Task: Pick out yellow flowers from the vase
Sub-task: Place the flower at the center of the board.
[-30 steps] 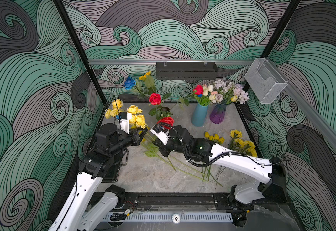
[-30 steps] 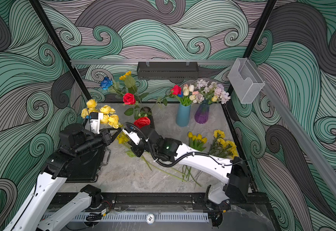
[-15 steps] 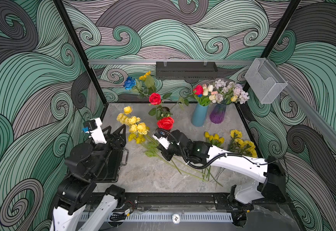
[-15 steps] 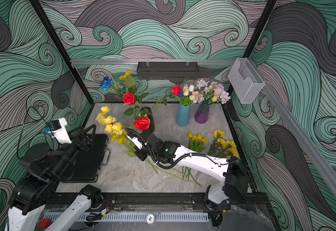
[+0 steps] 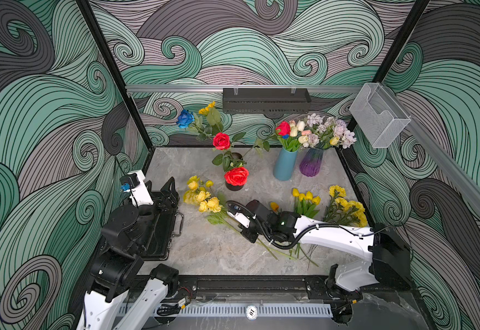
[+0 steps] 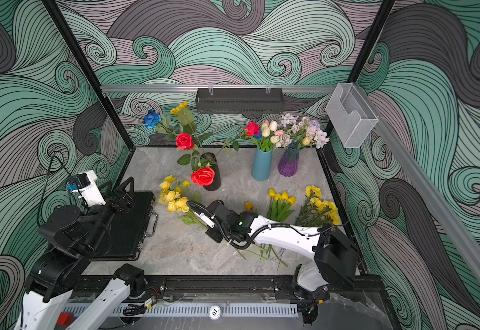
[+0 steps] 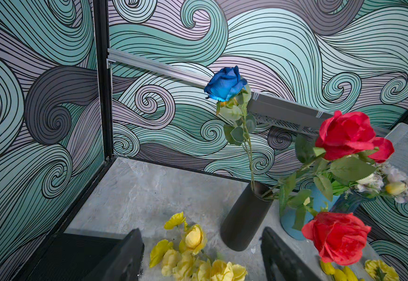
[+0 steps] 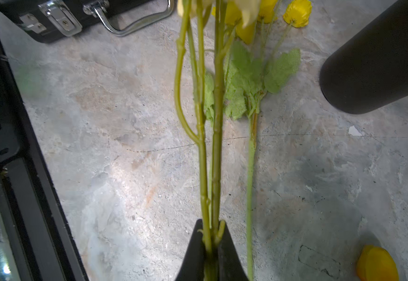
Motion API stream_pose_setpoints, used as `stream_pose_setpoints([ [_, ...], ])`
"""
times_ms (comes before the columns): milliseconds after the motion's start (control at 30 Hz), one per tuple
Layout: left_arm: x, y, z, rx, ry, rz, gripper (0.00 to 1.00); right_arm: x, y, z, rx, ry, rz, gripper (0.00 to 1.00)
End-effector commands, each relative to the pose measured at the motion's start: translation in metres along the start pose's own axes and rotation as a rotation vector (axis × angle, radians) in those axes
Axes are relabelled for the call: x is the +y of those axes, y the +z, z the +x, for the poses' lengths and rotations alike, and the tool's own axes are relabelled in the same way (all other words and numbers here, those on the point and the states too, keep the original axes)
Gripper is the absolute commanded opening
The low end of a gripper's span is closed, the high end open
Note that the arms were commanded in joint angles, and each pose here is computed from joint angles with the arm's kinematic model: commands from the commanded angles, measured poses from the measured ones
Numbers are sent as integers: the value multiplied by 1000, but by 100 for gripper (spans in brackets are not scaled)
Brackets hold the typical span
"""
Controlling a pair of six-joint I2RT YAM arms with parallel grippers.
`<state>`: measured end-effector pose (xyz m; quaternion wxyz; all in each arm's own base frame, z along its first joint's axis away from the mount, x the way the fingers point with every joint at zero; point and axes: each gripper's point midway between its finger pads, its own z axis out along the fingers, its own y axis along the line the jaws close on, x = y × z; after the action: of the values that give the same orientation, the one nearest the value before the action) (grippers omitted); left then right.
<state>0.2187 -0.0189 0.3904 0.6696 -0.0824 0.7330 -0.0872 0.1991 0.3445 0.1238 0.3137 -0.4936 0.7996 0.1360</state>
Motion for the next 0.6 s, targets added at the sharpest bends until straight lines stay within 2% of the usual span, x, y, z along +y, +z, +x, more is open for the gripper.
stream_pose_setpoints([
  [0, -2, -1, -8, -37, -3, 8, 76, -12, 2, -4, -24, -26, 40, 0],
  [133, 0, 2, -4, -33, 1, -2, 76, -23, 13, 6, 0, -13, 71, 1],
  [367, -5, 11, 2, -2, -4, 8, 76, -41, 30, 23, 69, 14, 109, 20],
  [567, -5, 14, 4, 0, -22, 7, 76, -46, 28, 28, 65, 22, 121, 33],
])
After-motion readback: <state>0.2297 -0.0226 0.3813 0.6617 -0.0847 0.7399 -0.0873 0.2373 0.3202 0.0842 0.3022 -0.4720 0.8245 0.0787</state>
